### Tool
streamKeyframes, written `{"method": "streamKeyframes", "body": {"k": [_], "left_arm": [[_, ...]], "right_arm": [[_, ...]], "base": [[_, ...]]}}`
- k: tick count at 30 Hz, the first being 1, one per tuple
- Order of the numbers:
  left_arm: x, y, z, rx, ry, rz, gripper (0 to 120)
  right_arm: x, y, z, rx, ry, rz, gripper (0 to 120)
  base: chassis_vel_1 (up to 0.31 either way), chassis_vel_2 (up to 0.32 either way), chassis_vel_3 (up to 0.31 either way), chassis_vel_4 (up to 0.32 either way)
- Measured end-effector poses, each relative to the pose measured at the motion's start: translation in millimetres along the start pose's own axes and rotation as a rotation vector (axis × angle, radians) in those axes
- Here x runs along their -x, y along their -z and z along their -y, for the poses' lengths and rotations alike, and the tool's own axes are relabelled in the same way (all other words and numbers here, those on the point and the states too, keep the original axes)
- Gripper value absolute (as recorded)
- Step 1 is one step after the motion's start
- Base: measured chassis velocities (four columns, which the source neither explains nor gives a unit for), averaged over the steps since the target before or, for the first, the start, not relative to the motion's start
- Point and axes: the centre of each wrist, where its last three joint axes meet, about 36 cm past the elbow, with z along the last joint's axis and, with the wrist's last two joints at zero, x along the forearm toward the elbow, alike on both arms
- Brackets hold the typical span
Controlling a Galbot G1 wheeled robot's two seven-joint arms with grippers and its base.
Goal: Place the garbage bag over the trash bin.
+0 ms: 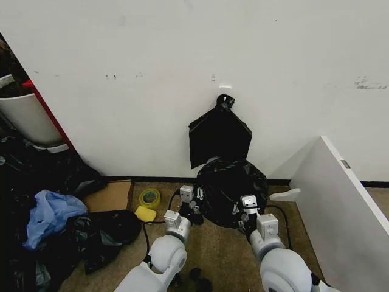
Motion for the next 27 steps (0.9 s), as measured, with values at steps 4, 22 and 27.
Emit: {"method": "streamKeyframes", "body": {"k": [4, 22, 27], "left_arm": [[-3.6, -2.2, -2.1, 0.033, -0.026, 0.018, 2], [-20.9, -1.6, 2.6, 0.036, -0.063, 0.001, 2], [-24.0, -1.0, 4.7, 0.031, -0.073, 0.000, 2]], "right_arm": [[9.7, 4.0, 0.3, 0.000, -0.018, 0.011, 0], [68.4, 0.1, 7.1, -0.001, -0.099, 0.006, 0], [84.3, -1.7, 8.6, 0.011, -0.120, 0.007, 0]], "base": [[0.000, 0.000, 0.000, 0.000], [0.000, 0.000, 0.000, 0.000], [0.000, 0.000, 0.000, 0.000]]}}
